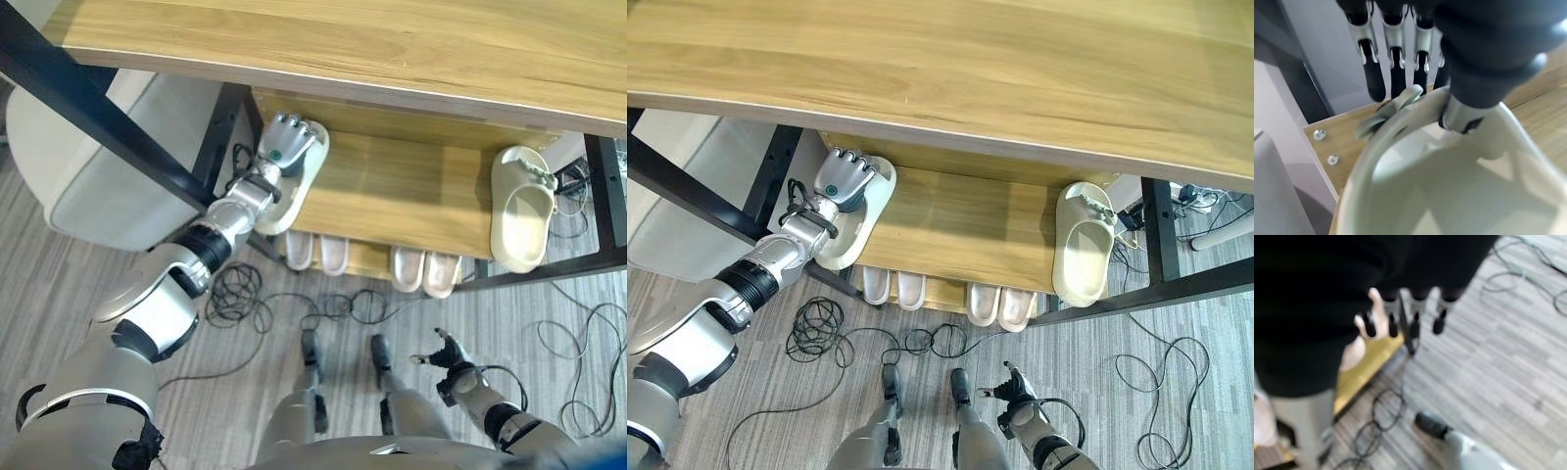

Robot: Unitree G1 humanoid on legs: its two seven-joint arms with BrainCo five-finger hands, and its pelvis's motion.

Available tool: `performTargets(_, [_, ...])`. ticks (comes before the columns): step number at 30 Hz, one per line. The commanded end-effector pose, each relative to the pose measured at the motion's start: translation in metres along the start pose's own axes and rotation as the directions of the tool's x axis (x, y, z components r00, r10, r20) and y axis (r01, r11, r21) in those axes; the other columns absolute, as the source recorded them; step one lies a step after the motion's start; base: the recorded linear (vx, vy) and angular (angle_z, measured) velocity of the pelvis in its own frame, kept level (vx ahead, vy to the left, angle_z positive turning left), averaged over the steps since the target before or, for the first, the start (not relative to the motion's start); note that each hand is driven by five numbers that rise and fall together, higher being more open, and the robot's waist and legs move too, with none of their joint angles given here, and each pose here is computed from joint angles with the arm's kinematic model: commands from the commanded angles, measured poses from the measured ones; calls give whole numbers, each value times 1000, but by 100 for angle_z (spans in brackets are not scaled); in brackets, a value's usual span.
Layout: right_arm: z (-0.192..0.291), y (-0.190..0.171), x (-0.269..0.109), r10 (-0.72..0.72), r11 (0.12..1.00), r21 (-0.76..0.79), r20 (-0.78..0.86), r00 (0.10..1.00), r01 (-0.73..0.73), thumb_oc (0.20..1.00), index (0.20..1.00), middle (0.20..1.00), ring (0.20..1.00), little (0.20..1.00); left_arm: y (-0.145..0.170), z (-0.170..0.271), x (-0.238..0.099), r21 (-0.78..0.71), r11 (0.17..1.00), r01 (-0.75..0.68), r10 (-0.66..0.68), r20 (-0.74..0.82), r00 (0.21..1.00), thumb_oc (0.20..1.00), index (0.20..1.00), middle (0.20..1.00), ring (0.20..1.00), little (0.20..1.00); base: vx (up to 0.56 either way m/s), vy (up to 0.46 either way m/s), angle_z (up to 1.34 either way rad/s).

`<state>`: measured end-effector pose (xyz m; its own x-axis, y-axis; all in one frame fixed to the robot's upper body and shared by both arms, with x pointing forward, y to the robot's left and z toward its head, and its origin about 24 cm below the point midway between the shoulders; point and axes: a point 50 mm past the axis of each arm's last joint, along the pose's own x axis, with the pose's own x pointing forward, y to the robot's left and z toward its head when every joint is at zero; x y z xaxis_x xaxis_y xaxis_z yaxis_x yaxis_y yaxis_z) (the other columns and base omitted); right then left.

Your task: Arrange the slippers neatly on the shoe rack.

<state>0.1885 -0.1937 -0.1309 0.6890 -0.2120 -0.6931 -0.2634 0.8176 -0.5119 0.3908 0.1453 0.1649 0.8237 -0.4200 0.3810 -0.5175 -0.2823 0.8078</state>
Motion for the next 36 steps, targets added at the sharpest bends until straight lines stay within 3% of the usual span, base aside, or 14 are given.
performTargets(1, [8, -16, 4, -63, 997, 50, 33, 997, 62, 1000, 1000, 1000, 1000, 1000, 31, -35, 21, 63, 993, -100, 106, -106, 989, 200, 200, 200, 200, 200, 0, 0, 0])
performTargets(12, [8, -13, 3, -57, 997, 54, 32, 998, 55, 1000, 1000, 1000, 1000, 1000, 24, -18, 7, -51, 989, -137, 132, -94, 987, 200, 200, 200, 200, 200, -7, -8, 0])
performTargets(36, [4, -42, 10, -145, 988, 53, -37, 989, 147, 1000, 1000, 1000, 1000, 1000, 39, 74, 36, -316, 941, -122, 146, 52, 988, 200, 200, 200, 200, 200, -44, -3, -1])
